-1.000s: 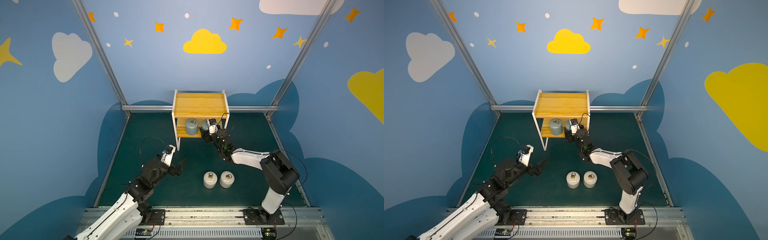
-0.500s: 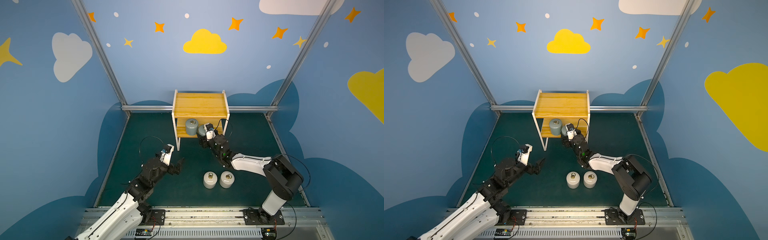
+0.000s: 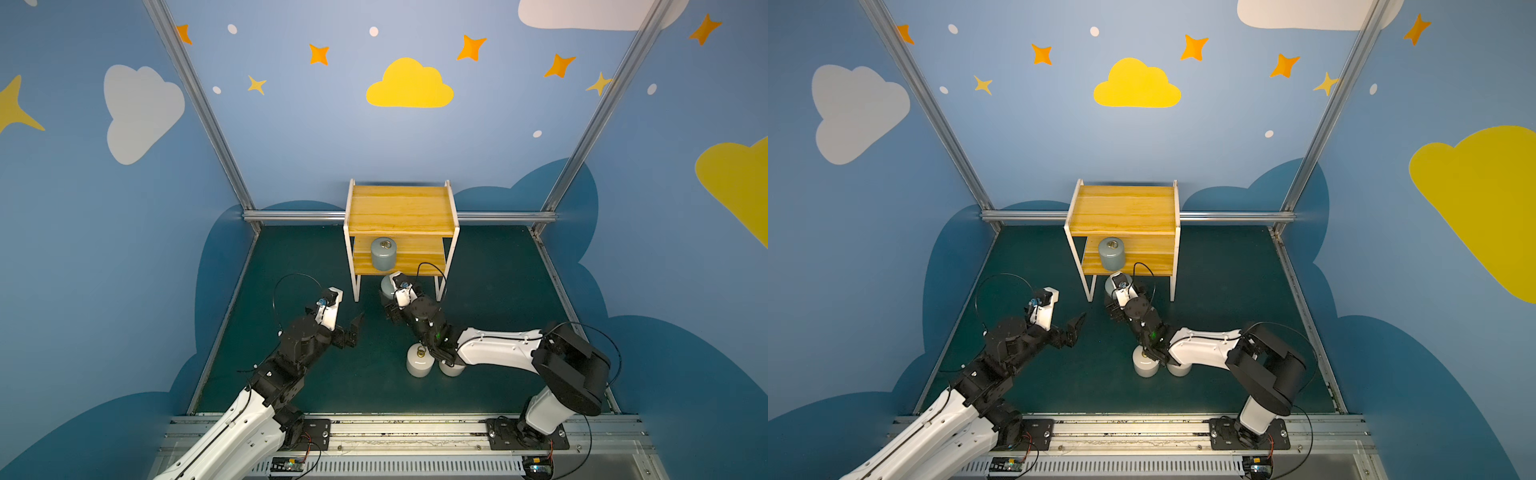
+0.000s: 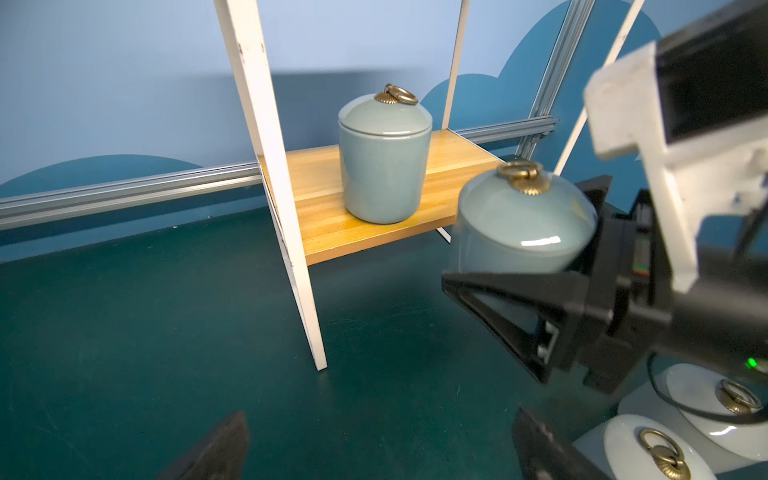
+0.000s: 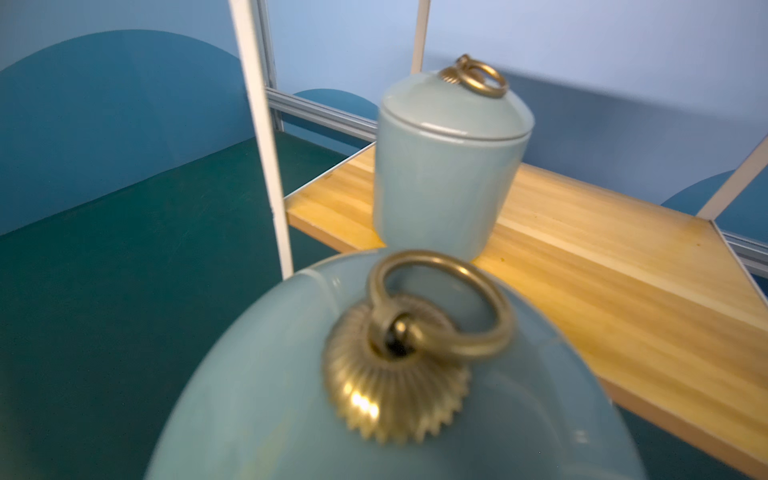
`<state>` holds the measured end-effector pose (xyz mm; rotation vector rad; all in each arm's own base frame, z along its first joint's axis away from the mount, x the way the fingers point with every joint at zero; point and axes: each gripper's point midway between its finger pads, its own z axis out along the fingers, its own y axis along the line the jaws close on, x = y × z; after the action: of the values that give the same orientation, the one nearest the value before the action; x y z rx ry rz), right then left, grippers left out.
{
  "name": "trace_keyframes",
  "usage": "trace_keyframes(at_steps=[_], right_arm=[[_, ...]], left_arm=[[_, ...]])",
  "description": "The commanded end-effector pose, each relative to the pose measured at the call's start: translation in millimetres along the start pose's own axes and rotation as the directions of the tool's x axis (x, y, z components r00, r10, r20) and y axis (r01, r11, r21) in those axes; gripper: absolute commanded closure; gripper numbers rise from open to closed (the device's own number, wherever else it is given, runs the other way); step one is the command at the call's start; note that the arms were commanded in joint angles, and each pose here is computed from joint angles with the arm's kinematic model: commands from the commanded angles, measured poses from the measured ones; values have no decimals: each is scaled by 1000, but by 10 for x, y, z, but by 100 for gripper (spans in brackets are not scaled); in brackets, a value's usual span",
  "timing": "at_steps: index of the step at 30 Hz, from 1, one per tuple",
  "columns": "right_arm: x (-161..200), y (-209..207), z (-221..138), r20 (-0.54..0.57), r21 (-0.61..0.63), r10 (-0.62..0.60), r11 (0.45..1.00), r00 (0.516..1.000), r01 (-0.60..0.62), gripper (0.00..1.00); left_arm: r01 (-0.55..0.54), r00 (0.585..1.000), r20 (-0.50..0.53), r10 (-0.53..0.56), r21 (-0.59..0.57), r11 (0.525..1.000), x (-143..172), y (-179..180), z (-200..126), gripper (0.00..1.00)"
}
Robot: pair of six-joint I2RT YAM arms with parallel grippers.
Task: Remove the tea canisters from the shelf
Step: Place the tea canister at the center of the board.
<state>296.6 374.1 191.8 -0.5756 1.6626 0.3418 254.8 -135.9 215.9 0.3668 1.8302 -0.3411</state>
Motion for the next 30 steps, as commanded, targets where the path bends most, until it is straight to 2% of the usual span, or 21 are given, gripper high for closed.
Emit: trace_keyframes(at_steps=[1,14,30], right_arm=[[-335,15,-196,103,51,67,996,992,-73,34],[-210,534,-670,99,86,108,989,989,-117,38],[423,821,-881,-44,97,204,975,978,-199,38]], left_arm=[[8,999,33,-7,-33,999,-67,68,-61,0],[51,997,73,-41,-147,988,-125,356,-122,0],[125,990,88,-112,-161,979,-111,512,-72,0]])
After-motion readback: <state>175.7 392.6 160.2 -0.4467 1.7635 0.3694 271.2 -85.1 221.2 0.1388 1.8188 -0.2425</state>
